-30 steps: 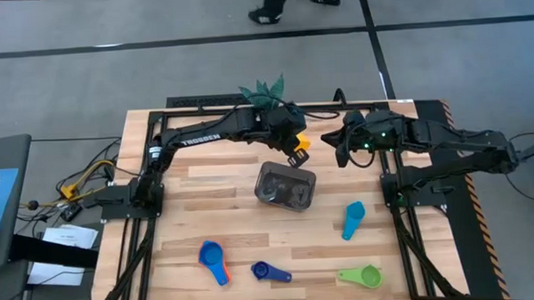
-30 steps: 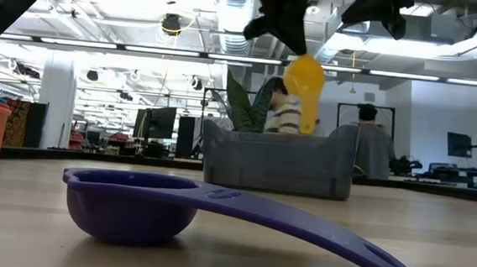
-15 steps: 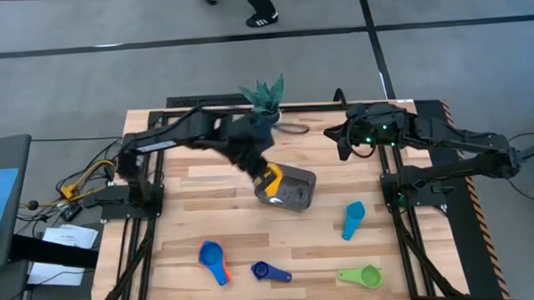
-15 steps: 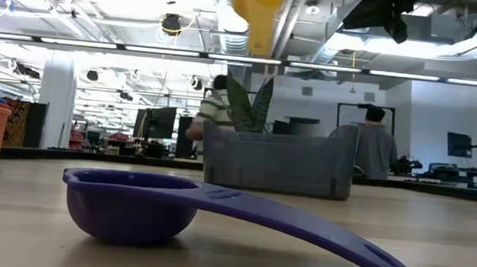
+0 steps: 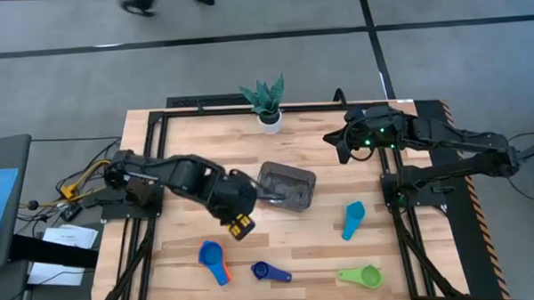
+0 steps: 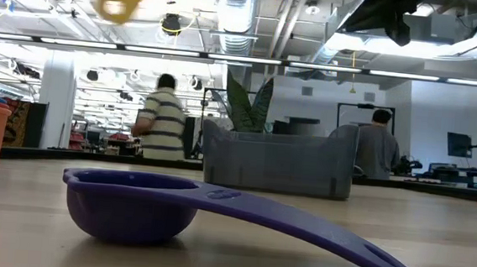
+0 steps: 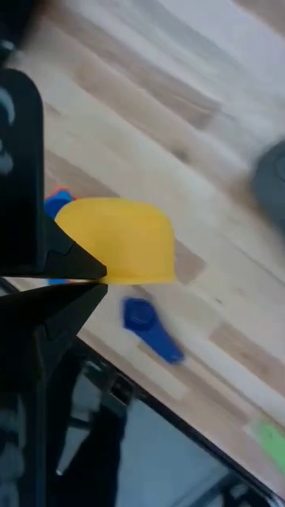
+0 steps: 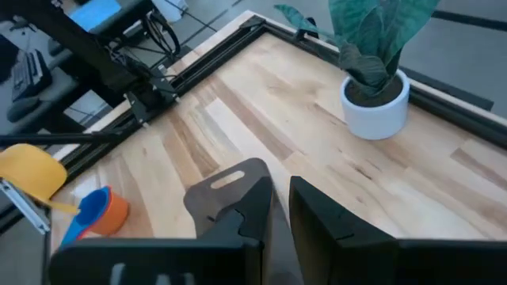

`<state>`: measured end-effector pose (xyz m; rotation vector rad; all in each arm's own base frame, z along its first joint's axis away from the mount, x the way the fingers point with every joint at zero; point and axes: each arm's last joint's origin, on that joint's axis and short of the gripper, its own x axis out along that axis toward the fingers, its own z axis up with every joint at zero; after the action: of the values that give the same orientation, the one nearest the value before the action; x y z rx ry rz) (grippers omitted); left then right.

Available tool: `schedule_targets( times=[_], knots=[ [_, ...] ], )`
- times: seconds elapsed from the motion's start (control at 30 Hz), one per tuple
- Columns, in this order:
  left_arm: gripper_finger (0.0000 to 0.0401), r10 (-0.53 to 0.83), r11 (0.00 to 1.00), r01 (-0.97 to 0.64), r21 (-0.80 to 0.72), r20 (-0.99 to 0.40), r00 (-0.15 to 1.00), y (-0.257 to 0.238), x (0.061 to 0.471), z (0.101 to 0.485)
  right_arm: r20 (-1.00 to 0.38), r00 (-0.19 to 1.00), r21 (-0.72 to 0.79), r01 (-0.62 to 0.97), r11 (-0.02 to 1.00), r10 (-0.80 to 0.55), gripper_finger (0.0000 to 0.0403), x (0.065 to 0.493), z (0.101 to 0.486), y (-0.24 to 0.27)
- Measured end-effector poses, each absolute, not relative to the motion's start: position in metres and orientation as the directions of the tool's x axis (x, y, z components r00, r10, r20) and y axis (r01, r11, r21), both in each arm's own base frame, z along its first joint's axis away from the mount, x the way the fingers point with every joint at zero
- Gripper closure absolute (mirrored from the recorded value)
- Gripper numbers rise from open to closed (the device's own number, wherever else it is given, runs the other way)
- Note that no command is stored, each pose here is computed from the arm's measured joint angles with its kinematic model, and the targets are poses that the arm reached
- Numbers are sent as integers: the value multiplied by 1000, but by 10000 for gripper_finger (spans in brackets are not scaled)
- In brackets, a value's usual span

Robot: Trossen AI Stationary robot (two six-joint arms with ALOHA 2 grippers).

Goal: Nest measuring cups in basket
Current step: Stack the yellow measuring cup on top of the blue measuring cup

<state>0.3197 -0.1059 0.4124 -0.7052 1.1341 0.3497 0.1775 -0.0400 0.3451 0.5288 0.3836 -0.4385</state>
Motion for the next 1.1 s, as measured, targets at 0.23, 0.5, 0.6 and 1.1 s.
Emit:
schedule_targets(
  times=[0.23,0.5,0.6,1.1],
  knots=[
    [401,-200,744,-519,-420,-882,427,-124,312,410,-446,849,453,488,746,-284,332,179,346,-37],
    [401,-235,761,-438,-479,-833,501,-131,284,406,-432,861,522,482,704,-269,332,182,347,-33],
    [401,-255,732,-427,-531,-795,551,-132,268,390,-439,863,541,476,694,-250,332,185,346,-30],
    [401,-399,409,-381,-829,-538,743,-122,169,270,-502,851,614,477,629,-155,332,223,325,-10]
  ],
)
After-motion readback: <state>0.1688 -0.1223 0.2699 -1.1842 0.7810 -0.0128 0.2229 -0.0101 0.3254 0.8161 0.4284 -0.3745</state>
